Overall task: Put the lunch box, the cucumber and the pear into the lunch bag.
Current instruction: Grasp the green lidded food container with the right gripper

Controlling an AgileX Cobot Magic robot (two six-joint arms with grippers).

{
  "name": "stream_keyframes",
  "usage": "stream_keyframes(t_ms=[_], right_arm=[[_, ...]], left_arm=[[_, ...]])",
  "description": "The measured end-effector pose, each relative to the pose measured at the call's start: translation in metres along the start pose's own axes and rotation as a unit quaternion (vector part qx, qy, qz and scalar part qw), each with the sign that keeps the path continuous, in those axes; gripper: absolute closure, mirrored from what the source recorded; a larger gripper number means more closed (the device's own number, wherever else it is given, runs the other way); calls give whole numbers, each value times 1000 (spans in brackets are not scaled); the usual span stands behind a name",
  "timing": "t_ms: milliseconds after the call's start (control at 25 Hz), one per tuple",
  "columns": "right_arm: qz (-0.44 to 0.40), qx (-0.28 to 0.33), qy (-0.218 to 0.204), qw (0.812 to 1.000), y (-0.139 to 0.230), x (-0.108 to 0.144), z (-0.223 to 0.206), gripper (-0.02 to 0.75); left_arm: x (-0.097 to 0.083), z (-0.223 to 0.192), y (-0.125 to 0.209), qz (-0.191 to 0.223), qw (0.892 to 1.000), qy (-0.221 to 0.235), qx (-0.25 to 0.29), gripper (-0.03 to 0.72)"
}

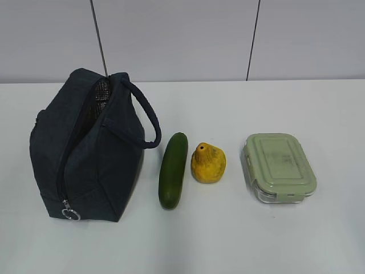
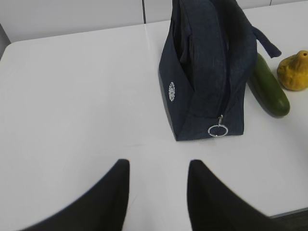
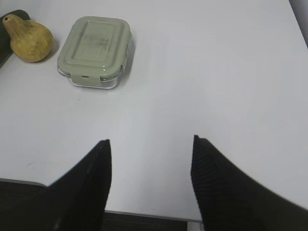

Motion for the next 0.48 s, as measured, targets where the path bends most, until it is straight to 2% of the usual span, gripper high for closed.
stream_keyframes(t_ms=[480], right_arm=[[-17,0,2,1000,0,-1,0,314]], left_arm=[[0,0,0,0,1000,0,0,447]])
Point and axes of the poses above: a point on each arm's last joint axis where the gripper is mounted, z pointing back along that axis away from the gripper, x along the wrist's bending axis when the last joint is at zero, y = z × x, the point moved 3 cm from there along -z, pointing out along that axis toward the gripper, and after that the axes turned 13 degrees about -z, right-handed, at the moved point
